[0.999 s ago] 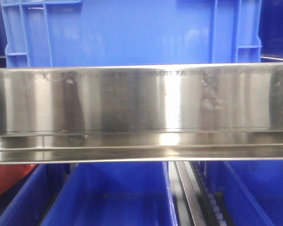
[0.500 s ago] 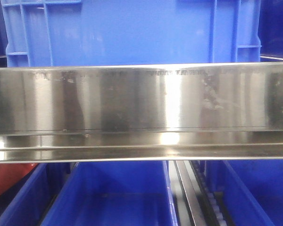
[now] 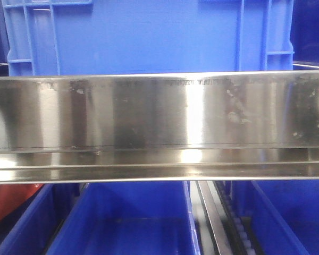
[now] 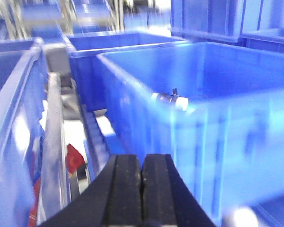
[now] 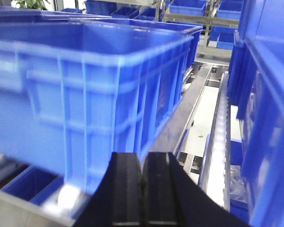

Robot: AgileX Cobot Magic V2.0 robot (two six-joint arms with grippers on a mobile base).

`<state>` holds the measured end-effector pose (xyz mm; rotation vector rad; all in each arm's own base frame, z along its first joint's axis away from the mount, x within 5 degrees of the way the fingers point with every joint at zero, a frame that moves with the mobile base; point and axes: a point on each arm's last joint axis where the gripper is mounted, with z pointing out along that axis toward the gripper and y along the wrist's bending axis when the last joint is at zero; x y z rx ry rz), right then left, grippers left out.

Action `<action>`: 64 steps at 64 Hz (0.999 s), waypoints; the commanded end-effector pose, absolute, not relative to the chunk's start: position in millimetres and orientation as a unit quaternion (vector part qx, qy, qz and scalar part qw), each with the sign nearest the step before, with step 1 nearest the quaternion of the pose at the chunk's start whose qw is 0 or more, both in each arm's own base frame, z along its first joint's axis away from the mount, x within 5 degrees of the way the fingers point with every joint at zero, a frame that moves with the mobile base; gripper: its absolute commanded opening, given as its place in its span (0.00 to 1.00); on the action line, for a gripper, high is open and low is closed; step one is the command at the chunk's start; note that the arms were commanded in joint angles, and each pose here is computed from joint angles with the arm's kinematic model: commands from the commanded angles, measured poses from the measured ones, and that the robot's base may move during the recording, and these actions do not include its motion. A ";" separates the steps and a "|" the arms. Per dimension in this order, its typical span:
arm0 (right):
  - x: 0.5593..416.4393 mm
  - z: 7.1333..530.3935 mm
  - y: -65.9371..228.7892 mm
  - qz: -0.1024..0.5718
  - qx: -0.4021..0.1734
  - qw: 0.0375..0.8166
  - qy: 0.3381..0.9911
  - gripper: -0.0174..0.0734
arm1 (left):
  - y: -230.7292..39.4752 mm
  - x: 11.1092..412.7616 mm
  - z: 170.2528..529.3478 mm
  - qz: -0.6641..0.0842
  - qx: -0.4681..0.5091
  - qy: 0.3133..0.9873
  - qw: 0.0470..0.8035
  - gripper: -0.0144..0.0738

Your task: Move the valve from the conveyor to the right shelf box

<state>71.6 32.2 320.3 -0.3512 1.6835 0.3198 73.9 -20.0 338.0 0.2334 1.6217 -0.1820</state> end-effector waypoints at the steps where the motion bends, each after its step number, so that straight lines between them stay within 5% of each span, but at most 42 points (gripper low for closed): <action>1: 65.7 309.5 28.8 0.139 -0.149 0.659 0.724 0.02 | -17.4 65.2 324.2 -0.087 0.094 0.696 0.707 0.04; 64: 63.6 298.8 27.9 0.139 -0.149 0.656 0.727 0.02 | -14.8 56.7 305.3 -0.088 0.088 0.669 0.733 0.04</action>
